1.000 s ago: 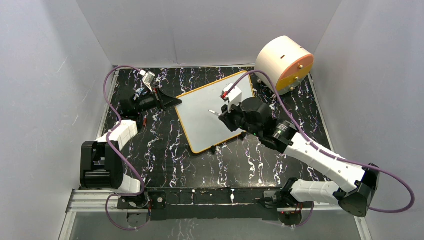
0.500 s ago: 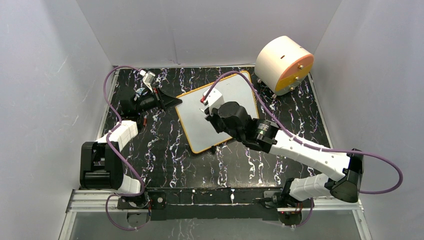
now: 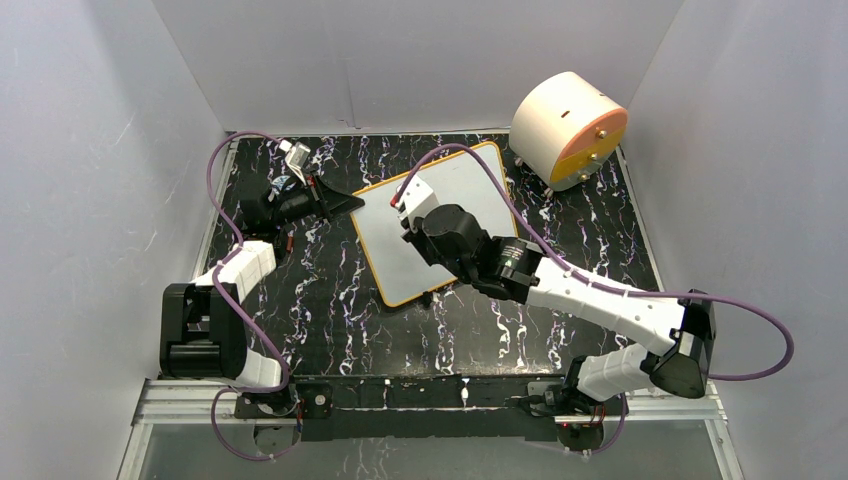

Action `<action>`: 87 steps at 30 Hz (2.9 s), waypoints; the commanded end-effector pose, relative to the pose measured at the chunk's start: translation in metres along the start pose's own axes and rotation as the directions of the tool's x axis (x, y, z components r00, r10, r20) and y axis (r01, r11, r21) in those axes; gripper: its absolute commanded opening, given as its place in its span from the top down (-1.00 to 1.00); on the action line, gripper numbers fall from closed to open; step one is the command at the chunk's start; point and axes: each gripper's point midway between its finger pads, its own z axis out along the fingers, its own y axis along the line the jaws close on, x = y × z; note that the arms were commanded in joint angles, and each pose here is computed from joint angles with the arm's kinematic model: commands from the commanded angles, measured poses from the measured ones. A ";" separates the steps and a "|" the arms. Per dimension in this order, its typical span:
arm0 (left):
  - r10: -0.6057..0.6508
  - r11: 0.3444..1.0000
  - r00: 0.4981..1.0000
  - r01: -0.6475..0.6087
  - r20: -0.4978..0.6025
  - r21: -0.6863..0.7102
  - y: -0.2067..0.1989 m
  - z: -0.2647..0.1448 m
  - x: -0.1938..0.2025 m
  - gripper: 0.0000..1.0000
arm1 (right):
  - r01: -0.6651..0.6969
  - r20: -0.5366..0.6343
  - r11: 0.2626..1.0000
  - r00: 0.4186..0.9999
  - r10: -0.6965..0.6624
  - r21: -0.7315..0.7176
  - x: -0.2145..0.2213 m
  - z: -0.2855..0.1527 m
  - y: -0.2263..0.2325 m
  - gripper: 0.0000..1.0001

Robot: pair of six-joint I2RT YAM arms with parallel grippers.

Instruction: Write a sentence on the whiteboard

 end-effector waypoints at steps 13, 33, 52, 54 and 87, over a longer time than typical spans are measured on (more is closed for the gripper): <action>-0.034 0.999 0.996 0.035 -0.088 0.013 -0.002 0.008 0.026 1.00 | 0.010 0.085 1.000 0.996 -0.009 -0.006 -0.051 0.016 0.011 1.00; -0.040 0.998 0.993 0.044 -0.111 0.034 -0.008 0.014 0.031 1.00 | 0.004 0.046 0.999 0.999 -0.006 0.036 -0.044 0.029 0.011 1.00; -0.048 0.998 0.991 0.053 -0.125 0.039 -0.008 0.017 0.034 1.00 | -0.007 0.061 0.999 0.998 0.005 0.033 -0.052 0.036 0.015 1.00; -0.047 0.998 0.991 0.052 -0.126 0.038 -0.008 0.017 0.034 1.00 | -0.005 0.060 0.999 0.998 0.003 0.034 -0.050 0.037 0.015 1.00; -0.048 0.998 0.989 0.054 -0.139 0.040 -0.009 0.019 0.038 1.00 | 0.020 0.017 0.998 1.000 -0.021 0.059 -0.037 0.050 0.017 1.00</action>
